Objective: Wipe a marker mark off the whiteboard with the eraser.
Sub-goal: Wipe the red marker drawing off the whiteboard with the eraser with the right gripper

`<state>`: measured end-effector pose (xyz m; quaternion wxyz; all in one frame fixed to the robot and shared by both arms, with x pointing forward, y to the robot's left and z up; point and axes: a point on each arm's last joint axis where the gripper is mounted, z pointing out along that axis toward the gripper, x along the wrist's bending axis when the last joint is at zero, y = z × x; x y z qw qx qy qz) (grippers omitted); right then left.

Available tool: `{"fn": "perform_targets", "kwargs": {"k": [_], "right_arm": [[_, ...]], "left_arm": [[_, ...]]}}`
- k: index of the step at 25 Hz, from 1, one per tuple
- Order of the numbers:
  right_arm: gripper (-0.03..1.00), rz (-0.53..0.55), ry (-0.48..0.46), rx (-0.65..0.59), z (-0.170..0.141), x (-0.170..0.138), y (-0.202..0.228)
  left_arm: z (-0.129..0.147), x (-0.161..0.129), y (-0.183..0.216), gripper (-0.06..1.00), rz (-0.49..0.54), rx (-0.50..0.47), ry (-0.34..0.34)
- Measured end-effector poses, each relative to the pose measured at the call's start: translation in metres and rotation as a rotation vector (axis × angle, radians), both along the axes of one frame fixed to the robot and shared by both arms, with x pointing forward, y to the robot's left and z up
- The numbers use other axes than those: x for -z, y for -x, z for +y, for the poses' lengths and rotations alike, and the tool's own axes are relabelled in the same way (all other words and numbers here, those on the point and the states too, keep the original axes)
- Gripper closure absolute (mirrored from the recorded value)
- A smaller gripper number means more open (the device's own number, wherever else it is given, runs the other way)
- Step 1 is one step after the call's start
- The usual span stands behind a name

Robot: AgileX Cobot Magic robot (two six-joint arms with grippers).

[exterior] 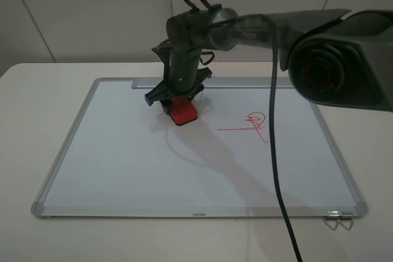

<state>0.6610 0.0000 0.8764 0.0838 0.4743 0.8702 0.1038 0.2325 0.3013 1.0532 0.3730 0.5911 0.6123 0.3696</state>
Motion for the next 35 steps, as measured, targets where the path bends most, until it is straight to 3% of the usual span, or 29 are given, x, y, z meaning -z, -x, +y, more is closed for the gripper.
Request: {"fn": "perform_targets", "kwargs": {"k": [10, 15, 20, 29, 35], "right_arm": [[0.44, 0.037, 0.111, 0.135, -0.045, 0.0, -0.02], [0.44, 0.031, 0.128, 0.14, -0.044, -0.001, -0.019], [0.45, 0.015, 0.146, 0.098, -0.029, -0.001, -0.01], [0.45, 0.043, 0.095, -0.057, 0.038, -0.004, 0.039], [0.45, 0.043, 0.098, -0.078, 0.046, -0.03, 0.045]], "left_arm": [[0.0, 0.0, 0.0, 0.17, 0.0, 0.0, 0.0], [0.0, 0.0, 0.0, 0.17, 0.0, 0.0, 0.0], [0.0, 0.0, 0.0, 0.17, 0.0, 0.0, 0.0], [0.0, 0.0, 0.0, 0.17, 0.0, 0.0, 0.0], [0.0, 0.0, 0.0, 0.17, 0.0, 0.0, 0.0]]}}
